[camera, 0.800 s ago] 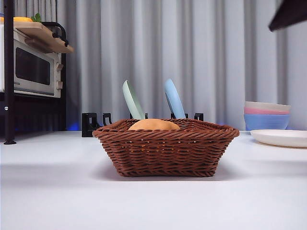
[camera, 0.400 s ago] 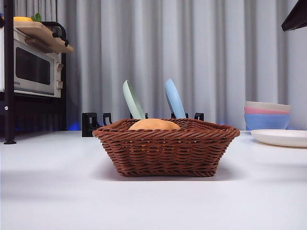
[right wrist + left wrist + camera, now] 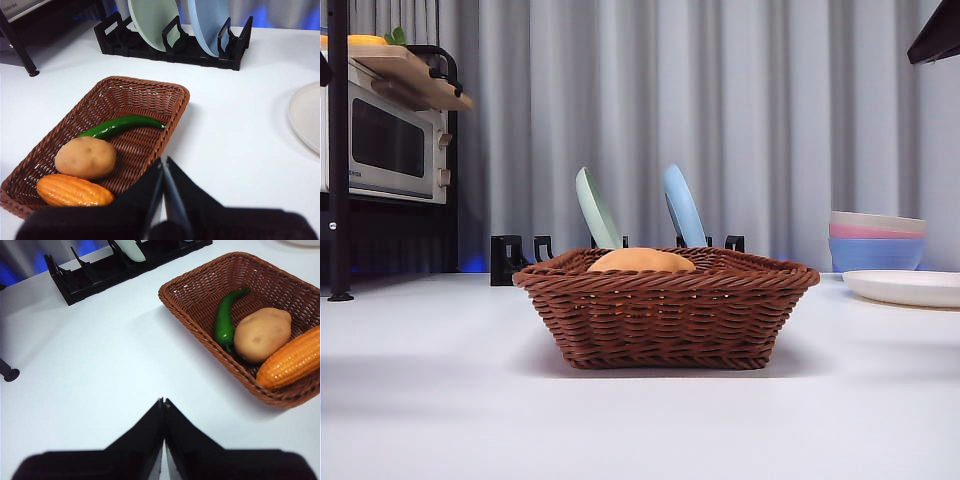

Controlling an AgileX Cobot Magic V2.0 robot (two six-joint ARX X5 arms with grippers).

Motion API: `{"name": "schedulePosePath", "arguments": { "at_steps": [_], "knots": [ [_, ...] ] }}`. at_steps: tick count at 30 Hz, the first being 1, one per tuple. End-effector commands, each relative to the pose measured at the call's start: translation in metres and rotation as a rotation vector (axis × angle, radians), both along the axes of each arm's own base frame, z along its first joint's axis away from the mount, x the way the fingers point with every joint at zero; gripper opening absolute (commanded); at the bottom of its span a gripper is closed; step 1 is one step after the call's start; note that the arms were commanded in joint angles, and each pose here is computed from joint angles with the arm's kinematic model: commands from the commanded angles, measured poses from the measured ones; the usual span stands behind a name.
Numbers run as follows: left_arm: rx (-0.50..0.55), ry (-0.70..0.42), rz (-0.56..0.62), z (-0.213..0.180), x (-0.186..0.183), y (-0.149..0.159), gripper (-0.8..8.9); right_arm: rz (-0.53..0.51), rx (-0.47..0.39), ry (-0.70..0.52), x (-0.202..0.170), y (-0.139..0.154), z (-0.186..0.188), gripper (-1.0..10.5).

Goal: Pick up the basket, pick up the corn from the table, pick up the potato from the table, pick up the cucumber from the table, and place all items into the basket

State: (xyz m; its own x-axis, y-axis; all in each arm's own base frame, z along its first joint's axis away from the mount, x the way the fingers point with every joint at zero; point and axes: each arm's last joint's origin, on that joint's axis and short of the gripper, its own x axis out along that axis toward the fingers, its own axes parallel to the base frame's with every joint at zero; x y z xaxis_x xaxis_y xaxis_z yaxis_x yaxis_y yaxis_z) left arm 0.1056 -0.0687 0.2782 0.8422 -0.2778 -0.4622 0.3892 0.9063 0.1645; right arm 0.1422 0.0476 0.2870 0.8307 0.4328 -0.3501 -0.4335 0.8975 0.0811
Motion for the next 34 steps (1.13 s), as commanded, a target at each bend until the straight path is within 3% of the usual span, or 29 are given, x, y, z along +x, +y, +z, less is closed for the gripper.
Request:
{"name": "schedulePosePath", "arguments": {
  "at_steps": [1,8,13,24,34],
  "knots": [
    [0.028,-0.044,0.016,0.002,-0.006,0.008,-0.03,-0.005,0.007,0.002,0.0,0.0,-0.001,0.0],
    [-0.111,-0.258,0.178,-0.003,-0.01,0.033,-0.03,-0.005,0.007,0.002,0.0,0.0,-0.001,0.0],
    [-0.178,-0.38,0.238,-0.041,-0.012,0.049,-0.03,-0.005,0.007,0.003,0.0,0.0,-0.001,0.0],
    [-0.167,-0.343,0.329,-0.115,-0.01,0.064,-0.03,-0.005,0.007,0.002,0.0,0.0,-0.001,0.0],
    [-0.176,-0.269,0.334,-0.132,-0.01,0.065,-0.03,-0.005,0.007,0.003,0.0,0.0,-0.001,0.0]
  ]
}}
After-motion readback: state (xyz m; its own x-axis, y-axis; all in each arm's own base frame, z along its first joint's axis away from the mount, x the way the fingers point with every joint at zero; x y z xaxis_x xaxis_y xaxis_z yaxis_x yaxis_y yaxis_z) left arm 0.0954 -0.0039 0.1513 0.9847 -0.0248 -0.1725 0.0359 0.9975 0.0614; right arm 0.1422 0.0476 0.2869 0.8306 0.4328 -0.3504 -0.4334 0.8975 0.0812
